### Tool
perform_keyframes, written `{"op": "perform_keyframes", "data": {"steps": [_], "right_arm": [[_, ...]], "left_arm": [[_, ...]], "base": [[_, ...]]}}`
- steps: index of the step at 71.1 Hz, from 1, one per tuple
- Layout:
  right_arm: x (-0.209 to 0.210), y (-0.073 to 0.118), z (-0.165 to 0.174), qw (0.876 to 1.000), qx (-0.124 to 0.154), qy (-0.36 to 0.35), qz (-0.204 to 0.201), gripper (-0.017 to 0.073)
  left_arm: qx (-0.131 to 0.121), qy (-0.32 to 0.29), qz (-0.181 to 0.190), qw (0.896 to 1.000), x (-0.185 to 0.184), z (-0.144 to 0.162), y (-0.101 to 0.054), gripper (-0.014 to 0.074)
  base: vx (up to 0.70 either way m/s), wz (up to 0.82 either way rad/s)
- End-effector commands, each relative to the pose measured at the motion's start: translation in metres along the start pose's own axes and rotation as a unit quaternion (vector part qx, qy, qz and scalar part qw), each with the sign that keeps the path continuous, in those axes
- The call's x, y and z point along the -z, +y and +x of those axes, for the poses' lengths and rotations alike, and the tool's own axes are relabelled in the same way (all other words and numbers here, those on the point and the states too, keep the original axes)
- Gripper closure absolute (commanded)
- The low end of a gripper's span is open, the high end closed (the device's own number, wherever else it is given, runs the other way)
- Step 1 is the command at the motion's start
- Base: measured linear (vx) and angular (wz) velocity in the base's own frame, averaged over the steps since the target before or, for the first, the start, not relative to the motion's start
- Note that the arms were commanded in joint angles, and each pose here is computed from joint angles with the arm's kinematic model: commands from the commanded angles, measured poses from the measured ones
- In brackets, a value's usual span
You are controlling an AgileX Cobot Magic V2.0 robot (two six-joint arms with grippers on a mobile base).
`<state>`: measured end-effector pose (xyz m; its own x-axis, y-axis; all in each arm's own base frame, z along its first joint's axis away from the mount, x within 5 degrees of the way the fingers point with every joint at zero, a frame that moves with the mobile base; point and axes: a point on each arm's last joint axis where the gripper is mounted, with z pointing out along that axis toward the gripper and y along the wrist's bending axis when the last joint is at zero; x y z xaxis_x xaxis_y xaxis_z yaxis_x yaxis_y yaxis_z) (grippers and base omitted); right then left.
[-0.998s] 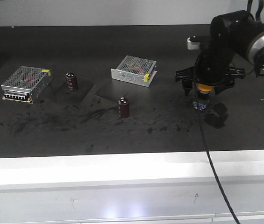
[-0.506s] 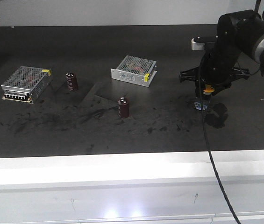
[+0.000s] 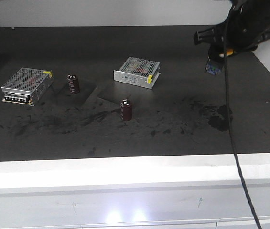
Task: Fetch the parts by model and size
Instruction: 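Lift the yellow-capped button with the right gripper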
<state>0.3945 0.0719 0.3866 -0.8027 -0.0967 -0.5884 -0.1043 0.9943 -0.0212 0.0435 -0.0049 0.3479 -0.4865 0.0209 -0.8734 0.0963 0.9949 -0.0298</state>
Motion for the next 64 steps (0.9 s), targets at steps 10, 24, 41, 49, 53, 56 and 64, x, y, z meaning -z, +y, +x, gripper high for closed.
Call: {"op": "perform_keyframes", "data": {"steps": [10,24,41,49,53,56,64], "right_arm": [[0.052,-0.006,0.022,0.995,0.010,-0.096,0.000,0.0569],[0.069,-0.009,0.077,0.988,0.013,-0.155,-0.011,0.0569],[0.080,-0.012,0.154,0.976,0.011,-0.214,-0.026,0.0569],[0.086,-0.014,0.185,0.970,0.019,-0.241,-0.027,0.0569],[0.091,-0.015,0.199,0.966,0.030,-0.255,-0.024,0.0569],[0.095,-0.016,0.209,0.964,0.042,-0.263,-0.022,0.0569],[0.106,-0.018,0.232,0.956,0.041,-0.289,-0.023,0.0569]], "left_arm": [[0.006,-0.047,0.007,0.999,0.004,-0.014,-0.001,0.0599],[0.006,-0.047,0.007,0.999,0.004,-0.014,-0.001,0.0599],[0.006,-0.047,0.007,0.999,0.004,-0.014,-0.001,0.0599],[0.006,-0.047,0.007,0.999,0.004,-0.014,-0.001,0.0599],[0.006,-0.047,0.007,0.999,0.004,-0.014,-0.001,0.0599],[0.006,-0.047,0.007,0.999,0.004,-0.014,-0.001,0.0599],[0.006,-0.047,0.007,0.999,0.004,-0.014,-0.001,0.0599]], "base": [[0.00,0.00],[0.00,0.00],[0.00,0.00],[0.00,0.00],[0.00,0.00],[0.00,0.00],[0.00,0.00]]}}
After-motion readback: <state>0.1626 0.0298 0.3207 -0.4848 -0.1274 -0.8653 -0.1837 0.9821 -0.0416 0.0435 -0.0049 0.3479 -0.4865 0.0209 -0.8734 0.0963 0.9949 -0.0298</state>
